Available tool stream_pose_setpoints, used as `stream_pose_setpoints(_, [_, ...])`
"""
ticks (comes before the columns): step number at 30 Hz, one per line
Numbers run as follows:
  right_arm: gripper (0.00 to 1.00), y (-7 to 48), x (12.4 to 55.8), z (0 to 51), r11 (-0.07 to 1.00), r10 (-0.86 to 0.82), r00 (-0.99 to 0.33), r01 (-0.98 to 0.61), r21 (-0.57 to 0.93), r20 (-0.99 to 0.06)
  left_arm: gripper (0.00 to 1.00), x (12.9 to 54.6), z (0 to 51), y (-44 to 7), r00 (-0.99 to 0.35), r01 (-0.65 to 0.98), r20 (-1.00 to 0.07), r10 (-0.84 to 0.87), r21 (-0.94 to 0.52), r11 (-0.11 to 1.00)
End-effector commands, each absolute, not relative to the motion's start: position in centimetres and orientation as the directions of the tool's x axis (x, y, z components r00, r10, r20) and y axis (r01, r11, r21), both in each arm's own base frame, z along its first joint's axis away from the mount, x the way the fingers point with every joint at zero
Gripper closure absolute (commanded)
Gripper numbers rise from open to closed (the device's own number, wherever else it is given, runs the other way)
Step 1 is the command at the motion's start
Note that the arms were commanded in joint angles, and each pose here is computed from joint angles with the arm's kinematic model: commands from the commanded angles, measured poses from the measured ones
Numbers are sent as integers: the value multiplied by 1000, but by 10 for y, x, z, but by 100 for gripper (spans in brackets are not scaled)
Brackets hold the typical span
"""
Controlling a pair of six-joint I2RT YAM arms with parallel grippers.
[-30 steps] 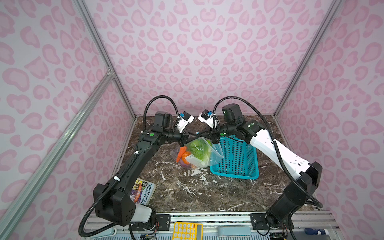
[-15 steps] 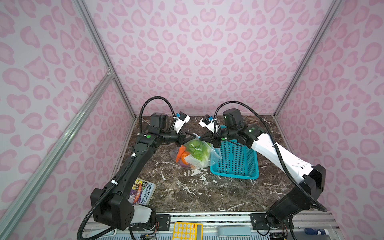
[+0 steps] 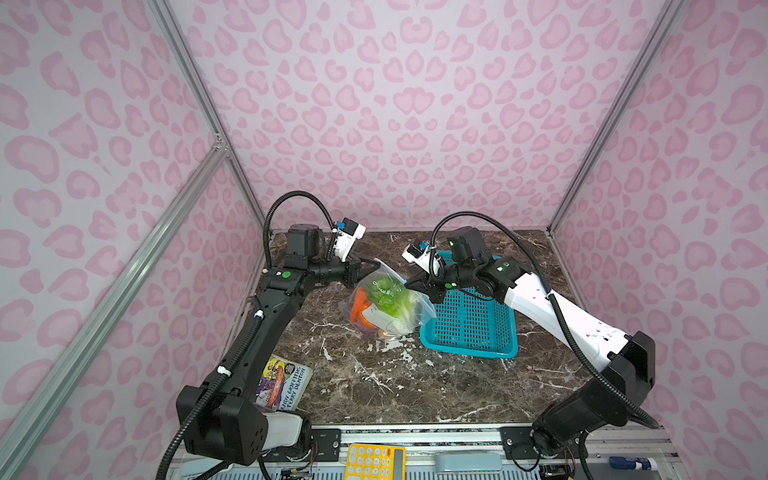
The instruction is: Place the food in the zip-top bag and seal the zipper
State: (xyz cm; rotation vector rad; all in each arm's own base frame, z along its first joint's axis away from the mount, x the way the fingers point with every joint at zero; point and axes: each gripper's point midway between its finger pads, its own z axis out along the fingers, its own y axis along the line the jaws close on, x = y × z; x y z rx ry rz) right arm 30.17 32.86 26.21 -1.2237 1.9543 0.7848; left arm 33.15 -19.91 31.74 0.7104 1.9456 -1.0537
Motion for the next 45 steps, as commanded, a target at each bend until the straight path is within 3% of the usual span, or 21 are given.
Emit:
stream_pose_setpoints(1, [100, 311, 291, 231, 432, -559, -420, -884, 181, -715, 96, 351, 335, -188, -438, 764, -897, 57, -337, 550])
stream_pose_setpoints(21, [100, 273, 267, 196, 520, -586, -520, -830, 205, -622, 96, 373, 321, -168, -479, 681, -878, 24, -353, 642])
stream_pose_setpoints(45, [100, 239, 244, 179, 587, -564, -586, -780, 216, -582, 96, 375, 319, -166, -486, 673, -874, 16, -362, 644])
